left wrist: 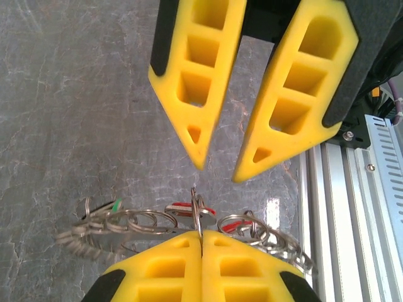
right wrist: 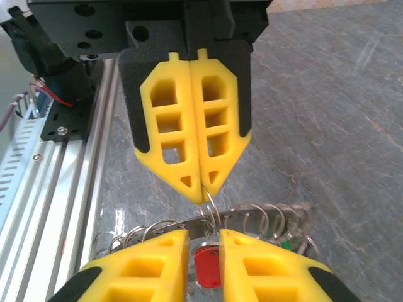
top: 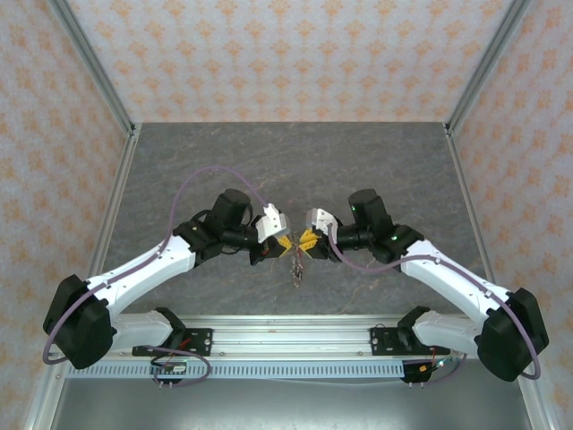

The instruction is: Put the keys on the keyring

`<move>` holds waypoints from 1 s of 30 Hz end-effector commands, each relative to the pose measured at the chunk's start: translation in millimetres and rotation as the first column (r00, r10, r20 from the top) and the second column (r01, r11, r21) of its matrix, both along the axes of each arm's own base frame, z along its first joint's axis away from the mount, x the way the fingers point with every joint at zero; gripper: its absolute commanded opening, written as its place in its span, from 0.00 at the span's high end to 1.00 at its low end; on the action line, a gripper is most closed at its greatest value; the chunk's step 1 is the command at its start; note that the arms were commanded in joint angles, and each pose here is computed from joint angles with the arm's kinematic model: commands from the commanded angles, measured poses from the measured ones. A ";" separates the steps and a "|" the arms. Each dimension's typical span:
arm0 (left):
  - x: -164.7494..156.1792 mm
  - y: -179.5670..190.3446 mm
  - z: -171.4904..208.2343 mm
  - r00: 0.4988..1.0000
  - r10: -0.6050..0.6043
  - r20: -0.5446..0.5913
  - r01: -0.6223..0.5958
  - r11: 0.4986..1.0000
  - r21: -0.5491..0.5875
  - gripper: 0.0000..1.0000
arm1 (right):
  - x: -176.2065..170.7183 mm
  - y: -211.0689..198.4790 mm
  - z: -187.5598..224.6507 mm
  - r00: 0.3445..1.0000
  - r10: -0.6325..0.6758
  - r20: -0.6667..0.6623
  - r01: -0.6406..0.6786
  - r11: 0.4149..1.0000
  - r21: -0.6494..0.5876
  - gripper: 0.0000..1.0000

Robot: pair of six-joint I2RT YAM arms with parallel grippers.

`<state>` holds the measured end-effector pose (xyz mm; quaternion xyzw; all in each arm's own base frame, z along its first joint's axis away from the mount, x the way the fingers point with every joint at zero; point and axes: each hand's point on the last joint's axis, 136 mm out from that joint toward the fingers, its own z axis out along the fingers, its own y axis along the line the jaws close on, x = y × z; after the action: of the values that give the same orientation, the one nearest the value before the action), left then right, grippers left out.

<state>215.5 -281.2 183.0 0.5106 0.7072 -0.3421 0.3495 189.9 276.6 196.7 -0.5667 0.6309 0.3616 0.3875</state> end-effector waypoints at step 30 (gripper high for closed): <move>-10.4 -7.0 26.6 0.998 -0.044 0.042 0.048 0.995 -0.085 1.00 | -4.2 13.3 -13.0 0.999 0.051 -0.004 -0.051 0.998 0.042 0.84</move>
<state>208.6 -282.5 189.6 0.5139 0.6998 -0.3528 0.3488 186.6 285.2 178.3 -0.5712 0.6245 0.3764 0.3768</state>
